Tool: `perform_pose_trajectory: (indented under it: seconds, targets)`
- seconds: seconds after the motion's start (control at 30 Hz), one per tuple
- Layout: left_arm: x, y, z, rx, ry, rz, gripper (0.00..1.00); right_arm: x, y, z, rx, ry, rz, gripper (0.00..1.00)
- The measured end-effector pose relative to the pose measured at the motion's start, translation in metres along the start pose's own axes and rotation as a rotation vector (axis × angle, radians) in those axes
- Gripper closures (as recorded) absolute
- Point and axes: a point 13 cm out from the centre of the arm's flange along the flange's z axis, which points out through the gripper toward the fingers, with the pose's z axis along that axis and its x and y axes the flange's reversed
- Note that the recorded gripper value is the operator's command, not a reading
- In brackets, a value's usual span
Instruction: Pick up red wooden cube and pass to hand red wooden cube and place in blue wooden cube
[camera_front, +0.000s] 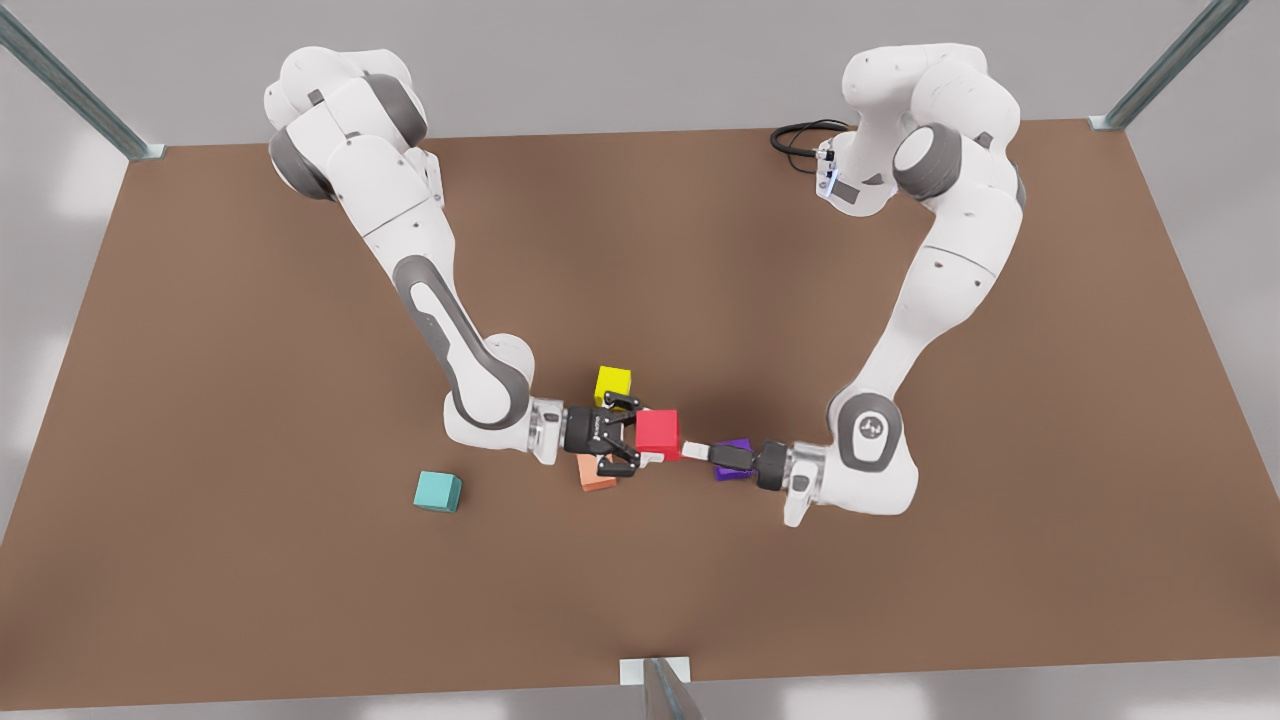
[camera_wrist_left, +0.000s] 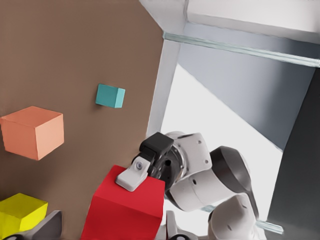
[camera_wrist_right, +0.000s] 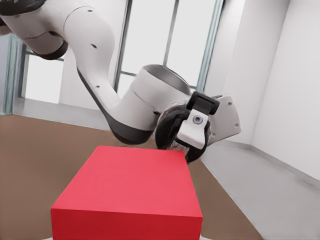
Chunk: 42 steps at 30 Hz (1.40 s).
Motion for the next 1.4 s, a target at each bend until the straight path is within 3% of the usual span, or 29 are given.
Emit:
perform_pose_trajectory:
  seconds: [0.1, 0.13, 0.2, 0.3, 0.37, 0.43, 0.57, 0.7, 0.9, 1.4]
  targets:
    - [-0.008, 0.009, -0.081, -0.039, -0.042, 0.017, 0.00, 0.007, -0.004, -0.008, 0.005, 0.012, 0.007, 0.58]
    - [-0.006, -0.008, -0.111, -0.126, -0.049, 0.085, 0.00, 0.013, -0.012, -0.018, 0.012, 0.026, 0.002, 0.58]
    - [0.025, -0.053, -0.159, -0.469, -0.011, 0.263, 0.00, 0.039, -0.028, -0.051, 0.008, 0.099, -0.029, 0.57]
    - [0.080, -0.078, -0.199, -0.962, 0.104, 0.350, 0.00, 0.070, -0.054, -0.128, -0.105, 0.303, -0.171, 0.57]
    - [0.119, -0.064, -0.248, -1.252, 0.118, 0.242, 0.00, 0.075, -0.059, -0.179, -0.252, 0.488, -0.292, 0.57]
    - [0.187, -0.044, -0.298, -1.381, 0.069, 0.100, 0.00, 0.096, -0.069, -0.252, -0.397, 0.728, -0.381, 0.56]
    - [0.192, -0.056, -0.326, -1.393, -0.023, 0.072, 0.00, 0.119, -0.084, -0.361, -0.626, 1.114, -0.479, 0.55]
    - [0.168, -0.074, -0.308, -1.457, -0.007, 0.121, 0.00, 0.129, -0.096, -0.395, -0.682, 1.284, -0.491, 0.55]
    - [0.171, -0.061, -0.329, -1.477, 0.008, 0.038, 0.00, 0.148, -0.092, -0.400, -0.675, 1.365, -0.445, 0.55]
    - [0.178, -0.056, -0.338, -1.482, 0.003, -0.020, 0.00, 0.184, -0.055, -0.378, -0.609, 1.403, -0.361, 0.53]
